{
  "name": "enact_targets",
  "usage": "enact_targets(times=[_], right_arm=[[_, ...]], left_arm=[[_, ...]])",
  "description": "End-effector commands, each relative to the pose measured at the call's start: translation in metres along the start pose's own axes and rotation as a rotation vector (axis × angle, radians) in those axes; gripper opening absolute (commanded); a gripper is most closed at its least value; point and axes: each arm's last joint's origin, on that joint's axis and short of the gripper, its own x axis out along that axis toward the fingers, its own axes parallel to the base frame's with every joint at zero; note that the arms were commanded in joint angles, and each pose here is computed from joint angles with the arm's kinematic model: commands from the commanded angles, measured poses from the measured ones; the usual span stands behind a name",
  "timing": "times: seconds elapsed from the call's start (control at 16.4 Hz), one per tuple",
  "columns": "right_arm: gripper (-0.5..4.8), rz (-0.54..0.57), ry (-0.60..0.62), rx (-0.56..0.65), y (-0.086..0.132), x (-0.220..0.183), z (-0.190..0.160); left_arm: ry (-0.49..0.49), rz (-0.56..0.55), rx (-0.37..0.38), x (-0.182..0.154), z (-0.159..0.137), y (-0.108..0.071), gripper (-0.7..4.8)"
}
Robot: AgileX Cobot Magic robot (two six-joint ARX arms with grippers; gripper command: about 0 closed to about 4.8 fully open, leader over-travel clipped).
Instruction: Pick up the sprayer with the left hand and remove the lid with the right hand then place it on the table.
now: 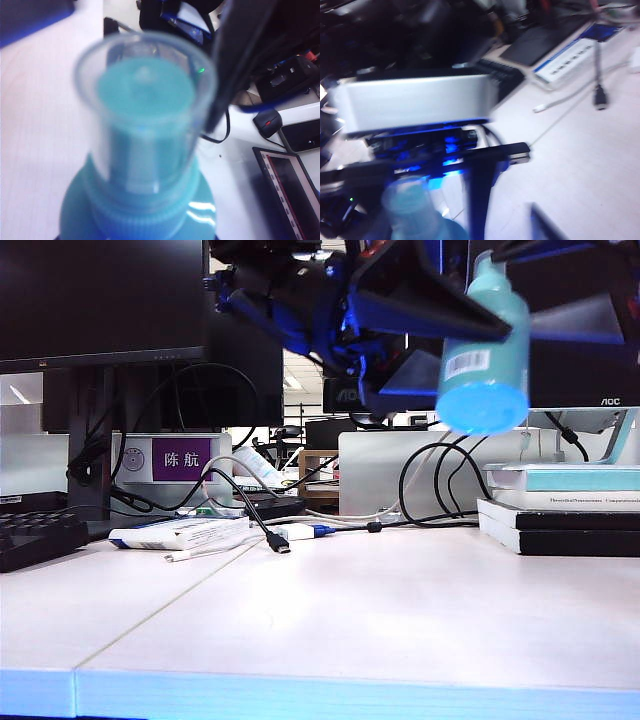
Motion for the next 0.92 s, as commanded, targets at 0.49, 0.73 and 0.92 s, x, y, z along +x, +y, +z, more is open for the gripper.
enact_targets(times=[0.49, 0.73, 0.92], right_arm=[[0.51, 0.050, -0.029, -0.045, 0.006, 0.003, 0.007], [-0.01, 0.055, -0.042, -0.072, 0.008, 0.002, 0.010], [-0.01, 0.028, -0.056, -0.075, 0.007, 0.002, 0.010]], left_arm=[[-0.066, -0.127, 0.049, 0.017, 0.007, 0.000, 0.21], [-0.062, -0.038, 0.065, 0.008, 0.010, 0.006, 0.21], [-0.084, -0.015, 0.054, -0.003, 0.013, 0.010, 0.21]])
